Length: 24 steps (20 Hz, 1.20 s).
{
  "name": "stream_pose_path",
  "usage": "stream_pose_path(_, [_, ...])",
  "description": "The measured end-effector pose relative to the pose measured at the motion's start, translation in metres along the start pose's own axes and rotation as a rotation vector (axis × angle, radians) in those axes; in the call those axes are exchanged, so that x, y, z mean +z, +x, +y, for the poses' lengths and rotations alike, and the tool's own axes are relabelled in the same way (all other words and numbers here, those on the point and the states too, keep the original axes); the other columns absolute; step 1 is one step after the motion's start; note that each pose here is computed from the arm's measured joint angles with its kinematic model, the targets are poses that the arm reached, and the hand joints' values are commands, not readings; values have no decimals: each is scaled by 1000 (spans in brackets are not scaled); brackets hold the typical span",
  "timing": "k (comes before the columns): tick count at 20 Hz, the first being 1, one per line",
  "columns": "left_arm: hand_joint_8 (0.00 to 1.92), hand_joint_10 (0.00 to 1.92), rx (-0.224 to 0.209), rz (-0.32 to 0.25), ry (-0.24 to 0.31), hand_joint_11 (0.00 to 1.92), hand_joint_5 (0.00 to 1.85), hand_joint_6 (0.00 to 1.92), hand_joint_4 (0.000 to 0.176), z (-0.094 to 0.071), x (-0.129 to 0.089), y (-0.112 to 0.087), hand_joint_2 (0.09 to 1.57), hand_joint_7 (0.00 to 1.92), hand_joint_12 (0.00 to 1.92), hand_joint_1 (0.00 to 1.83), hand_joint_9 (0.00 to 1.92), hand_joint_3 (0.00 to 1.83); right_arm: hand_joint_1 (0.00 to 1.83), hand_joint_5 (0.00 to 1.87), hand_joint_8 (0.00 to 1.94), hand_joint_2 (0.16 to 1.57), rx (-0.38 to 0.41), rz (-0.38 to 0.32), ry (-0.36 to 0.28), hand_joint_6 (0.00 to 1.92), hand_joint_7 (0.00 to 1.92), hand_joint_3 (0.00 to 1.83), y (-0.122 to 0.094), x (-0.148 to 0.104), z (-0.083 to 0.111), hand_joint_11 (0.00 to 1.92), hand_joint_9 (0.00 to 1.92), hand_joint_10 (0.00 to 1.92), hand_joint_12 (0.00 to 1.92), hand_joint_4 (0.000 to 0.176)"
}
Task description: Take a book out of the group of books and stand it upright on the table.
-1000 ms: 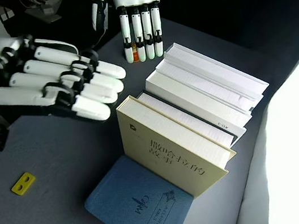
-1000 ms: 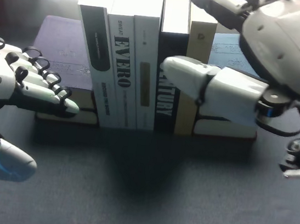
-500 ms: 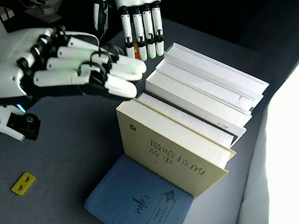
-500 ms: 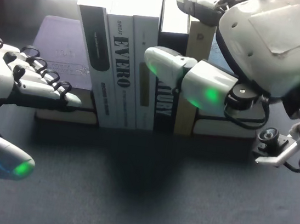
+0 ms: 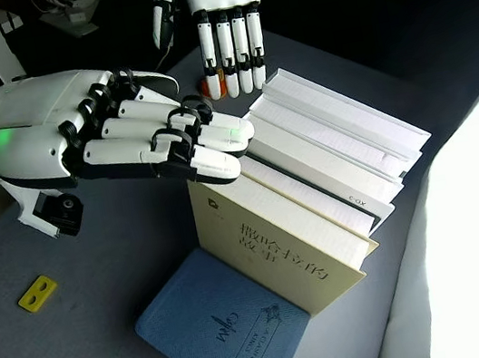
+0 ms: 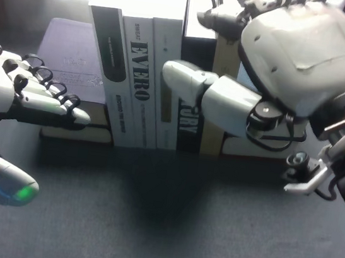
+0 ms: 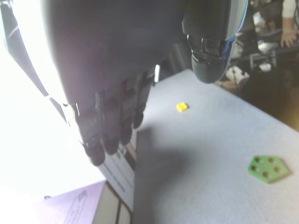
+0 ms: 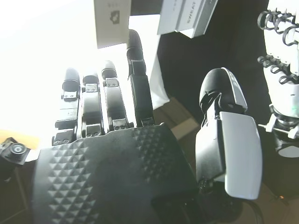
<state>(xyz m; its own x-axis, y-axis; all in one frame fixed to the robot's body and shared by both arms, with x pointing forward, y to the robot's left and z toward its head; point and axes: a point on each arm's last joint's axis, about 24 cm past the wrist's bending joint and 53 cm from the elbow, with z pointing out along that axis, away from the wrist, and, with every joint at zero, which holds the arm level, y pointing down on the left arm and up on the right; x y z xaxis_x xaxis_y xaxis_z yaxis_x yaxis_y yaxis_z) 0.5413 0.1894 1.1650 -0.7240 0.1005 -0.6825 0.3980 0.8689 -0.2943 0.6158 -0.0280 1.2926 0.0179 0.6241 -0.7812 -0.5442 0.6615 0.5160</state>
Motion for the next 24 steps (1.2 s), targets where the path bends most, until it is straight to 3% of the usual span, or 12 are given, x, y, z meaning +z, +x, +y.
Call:
stream_pose_path(2, [0,0,-3,-1,-2,0,29,1,41,2,0,-1,1268,96,302,0,72,0,11,676,6,1147,-1,23,4,12,191,2,8,-3,-3,0,83,3,417,18])
stream_pose_path(3, [4,8,-6,-1,-4,0,30,8,36,3,0,-1,1272,83,220,0,61,1,23,732,4,1150,-5,22,1,17,207,2,8,-3,-3,0,76,3,328,0])
stream_pose_path(7, [0,5,-8,0,-7,0,29,4,39,5,0,-1,1274,85,288,0,59,1,0,760,1,1160,-22,16,-9,11,195,1,8,-4,-1,0,54,1,216,0])
stream_pose_path(9, [3,6,-9,-1,-9,0,50,8,35,6,0,-1,1275,96,352,0,66,1,39,914,5,1155,-29,17,-8,38,246,0,8,-6,-2,0,78,5,248,0])
stream_pose_path(12, [6,4,-14,-2,-13,0,39,2,35,8,0,-2,1273,105,363,0,64,0,23,975,3,1156,-54,24,-15,29,269,0,7,-17,2,0,85,4,261,0])
stream_pose_path(13, [3,0,-14,-3,-13,0,48,3,30,8,0,-2,1278,113,264,0,57,2,35,961,0,1163,-60,29,-21,12,259,1,8,-22,4,0,72,0,243,0])
stream_pose_path(16, [2,8,-13,0,-14,0,53,3,33,9,0,-1,1279,117,271,0,81,1,10,964,5,1163,-77,46,-25,10,274,1,9,-30,7,0,74,2,238,0])
stream_pose_path(17, [0,6,-14,0,-14,0,59,3,34,9,0,-1,1283,114,229,0,82,2,1,944,5,1168,-87,52,-24,6,254,2,9,-34,8,0,60,3,149,0])
stream_pose_path(18, [0,8,-14,0,-14,0,73,6,35,9,0,-1,1282,120,292,0,96,0,0,922,1,1167,-100,58,-24,2,236,0,9,-40,9,0,73,2,174,0])
stream_pose_path(20, [2,3,-14,0,-14,0,66,2,33,9,0,-1,1282,112,255,0,73,1,0,926,0,1177,-127,76,-31,2,238,2,11,-49,13,0,44,1,81,0])
stream_pose_path(22, [2,0,-14,0,-14,0,67,2,34,9,0,-1,1278,110,248,0,65,0,0,930,2,1172,-141,97,-33,2,252,0,13,-55,14,0,49,3,104,0])
stream_pose_path(24, [4,9,-14,0,-14,0,85,5,34,9,0,-1,1274,129,381,0,90,0,0,909,0,1171,-140,116,-32,0,226,0,11,-61,16,0,48,2,71,0])
